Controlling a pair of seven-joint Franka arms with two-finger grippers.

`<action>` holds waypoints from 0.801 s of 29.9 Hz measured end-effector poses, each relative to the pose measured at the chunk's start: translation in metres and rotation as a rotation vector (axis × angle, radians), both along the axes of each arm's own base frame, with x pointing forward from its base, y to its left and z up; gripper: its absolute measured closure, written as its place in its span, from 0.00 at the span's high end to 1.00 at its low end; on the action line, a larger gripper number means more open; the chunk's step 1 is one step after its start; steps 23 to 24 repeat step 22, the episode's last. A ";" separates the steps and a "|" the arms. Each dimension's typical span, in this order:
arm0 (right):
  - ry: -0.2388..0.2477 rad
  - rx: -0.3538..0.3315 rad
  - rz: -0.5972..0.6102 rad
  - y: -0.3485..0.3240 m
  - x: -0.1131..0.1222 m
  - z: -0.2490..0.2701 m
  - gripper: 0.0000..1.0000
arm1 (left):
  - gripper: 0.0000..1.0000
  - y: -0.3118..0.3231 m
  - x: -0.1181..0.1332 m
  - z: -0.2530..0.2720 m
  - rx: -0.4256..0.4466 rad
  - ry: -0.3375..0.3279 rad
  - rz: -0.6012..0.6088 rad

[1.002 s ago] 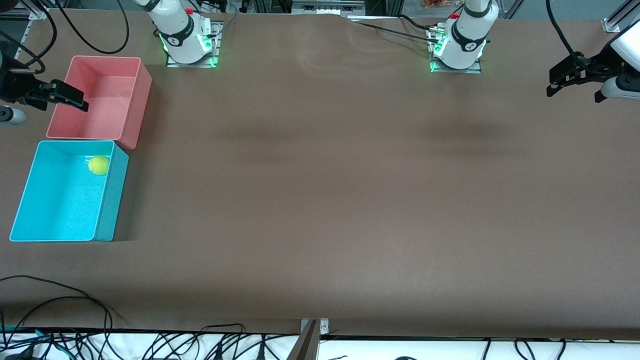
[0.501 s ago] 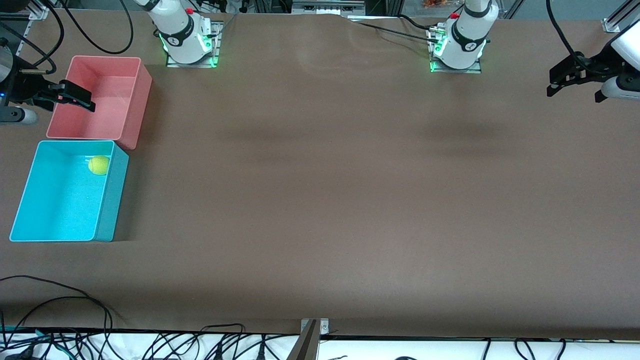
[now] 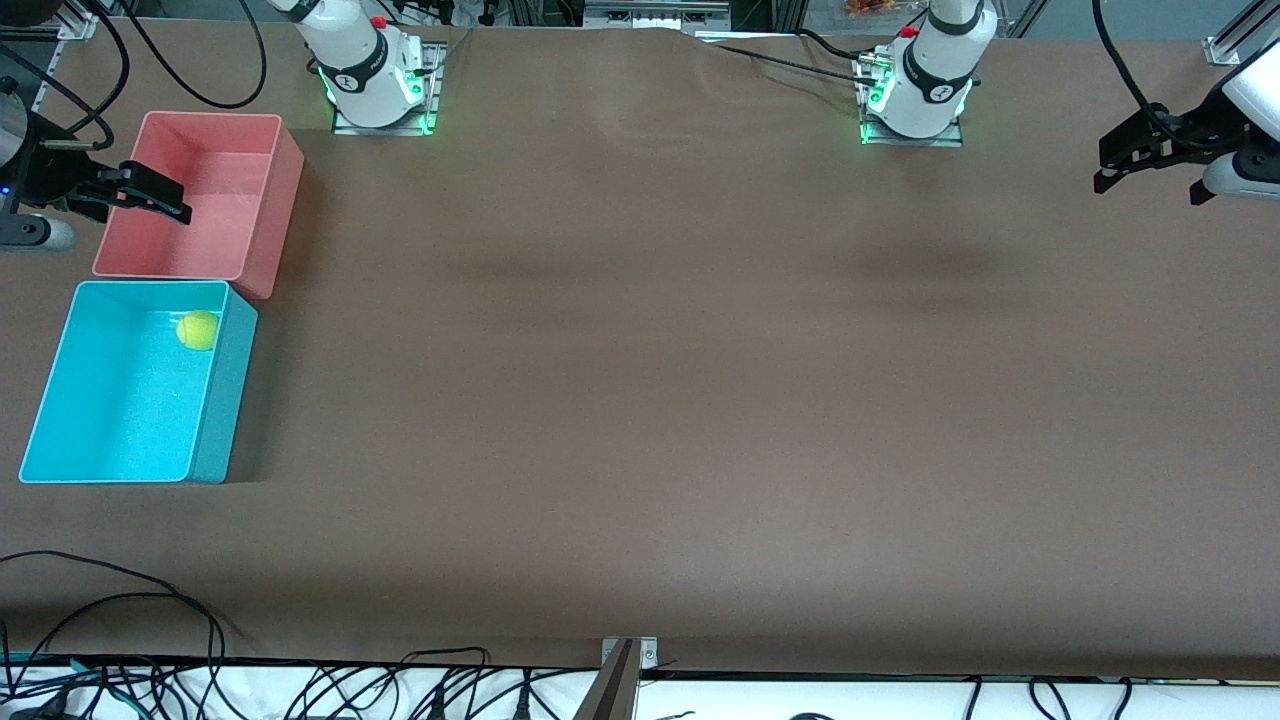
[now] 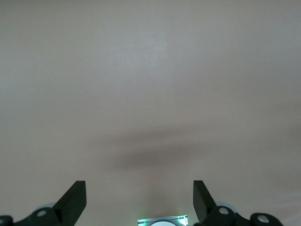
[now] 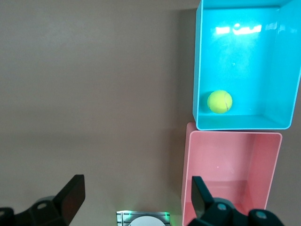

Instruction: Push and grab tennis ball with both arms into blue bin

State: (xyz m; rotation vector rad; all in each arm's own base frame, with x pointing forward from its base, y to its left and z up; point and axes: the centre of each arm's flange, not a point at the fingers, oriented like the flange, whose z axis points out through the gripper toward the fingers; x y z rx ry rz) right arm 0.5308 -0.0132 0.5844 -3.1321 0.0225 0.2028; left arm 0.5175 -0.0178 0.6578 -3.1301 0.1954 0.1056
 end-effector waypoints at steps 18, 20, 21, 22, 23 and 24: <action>-0.004 -0.001 -0.001 0.000 0.001 0.000 1.00 | 1.00 0.000 0.000 0.010 -0.001 -0.021 0.000; -0.004 -0.001 -0.001 0.000 0.001 0.000 1.00 | 1.00 0.000 0.000 0.012 -0.001 -0.025 0.000; -0.004 -0.001 -0.002 0.000 0.001 0.000 1.00 | 1.00 0.000 0.000 0.013 -0.001 -0.027 0.000; -0.004 -0.001 -0.002 0.000 0.001 0.000 1.00 | 1.00 0.000 0.000 0.013 -0.001 -0.027 0.000; -0.004 -0.001 -0.002 0.000 0.001 0.000 1.00 | 1.00 0.000 0.000 0.013 -0.001 -0.027 0.000; -0.004 -0.001 -0.002 0.000 0.001 0.000 1.00 | 1.00 0.000 0.000 0.013 -0.001 -0.027 0.000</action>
